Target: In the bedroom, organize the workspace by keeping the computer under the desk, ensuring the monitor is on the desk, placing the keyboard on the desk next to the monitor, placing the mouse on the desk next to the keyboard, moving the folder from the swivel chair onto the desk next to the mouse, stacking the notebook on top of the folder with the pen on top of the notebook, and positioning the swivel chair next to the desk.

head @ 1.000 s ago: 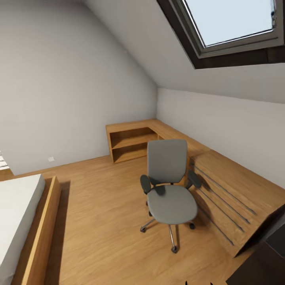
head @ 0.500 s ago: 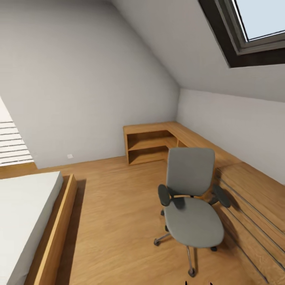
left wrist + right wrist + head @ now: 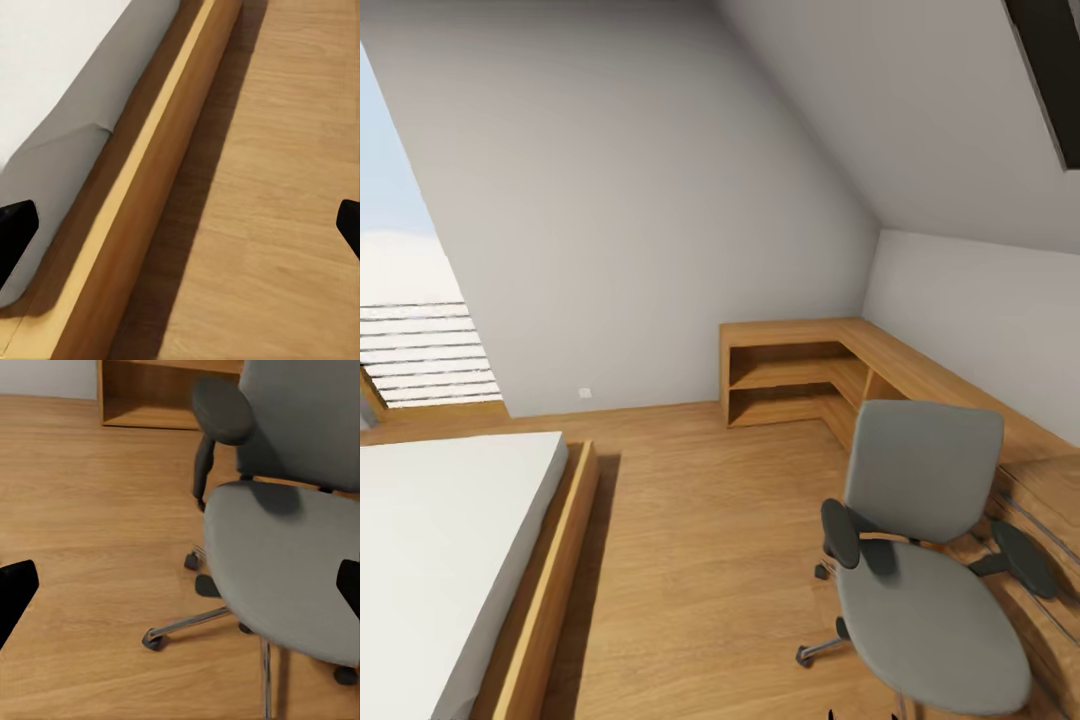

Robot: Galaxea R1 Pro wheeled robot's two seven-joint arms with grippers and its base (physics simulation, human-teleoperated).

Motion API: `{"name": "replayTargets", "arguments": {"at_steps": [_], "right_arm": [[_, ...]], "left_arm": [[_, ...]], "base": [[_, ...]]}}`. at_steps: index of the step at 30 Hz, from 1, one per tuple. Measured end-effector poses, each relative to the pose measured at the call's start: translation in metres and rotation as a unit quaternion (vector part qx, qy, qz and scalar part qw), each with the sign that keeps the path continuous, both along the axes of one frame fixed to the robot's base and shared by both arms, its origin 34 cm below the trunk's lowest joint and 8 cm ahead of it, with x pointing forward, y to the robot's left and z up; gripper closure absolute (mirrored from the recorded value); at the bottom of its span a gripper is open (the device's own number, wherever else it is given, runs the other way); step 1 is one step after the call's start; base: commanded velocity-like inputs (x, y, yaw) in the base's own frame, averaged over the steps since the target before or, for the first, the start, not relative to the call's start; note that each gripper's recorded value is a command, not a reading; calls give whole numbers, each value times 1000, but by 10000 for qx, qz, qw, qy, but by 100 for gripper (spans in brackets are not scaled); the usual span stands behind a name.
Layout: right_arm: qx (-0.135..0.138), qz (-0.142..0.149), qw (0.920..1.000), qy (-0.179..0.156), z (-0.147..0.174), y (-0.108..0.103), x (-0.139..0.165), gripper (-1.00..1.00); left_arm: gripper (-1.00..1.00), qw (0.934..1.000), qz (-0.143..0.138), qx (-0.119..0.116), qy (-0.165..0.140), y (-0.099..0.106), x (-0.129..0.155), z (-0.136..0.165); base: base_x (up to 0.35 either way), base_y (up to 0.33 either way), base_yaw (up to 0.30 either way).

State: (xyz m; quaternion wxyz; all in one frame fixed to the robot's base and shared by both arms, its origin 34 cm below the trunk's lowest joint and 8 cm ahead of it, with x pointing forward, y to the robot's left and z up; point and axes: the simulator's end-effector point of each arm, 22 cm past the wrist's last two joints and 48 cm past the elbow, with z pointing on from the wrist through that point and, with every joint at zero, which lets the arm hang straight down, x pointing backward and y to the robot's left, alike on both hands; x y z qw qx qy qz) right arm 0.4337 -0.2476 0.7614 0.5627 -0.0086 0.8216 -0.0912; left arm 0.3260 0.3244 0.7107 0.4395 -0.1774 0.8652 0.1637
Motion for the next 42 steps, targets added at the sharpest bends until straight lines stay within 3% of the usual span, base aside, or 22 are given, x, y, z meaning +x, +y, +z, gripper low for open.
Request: {"name": "replayTargets", "arguments": {"at_steps": [16, 42], "right_arm": [[-5, -7, 10000, -83, 5, -1, 4, -100], [-19, 2, 9999, -102, 7, -4, 5, -100]], "left_arm": [[-100, 10000, -7, -8, -80, -1, 5, 3], [-100, 9999, -18, -19, -105, -3, 6, 4]], "base": [[74, 22, 120], [307, 18, 2]]}}
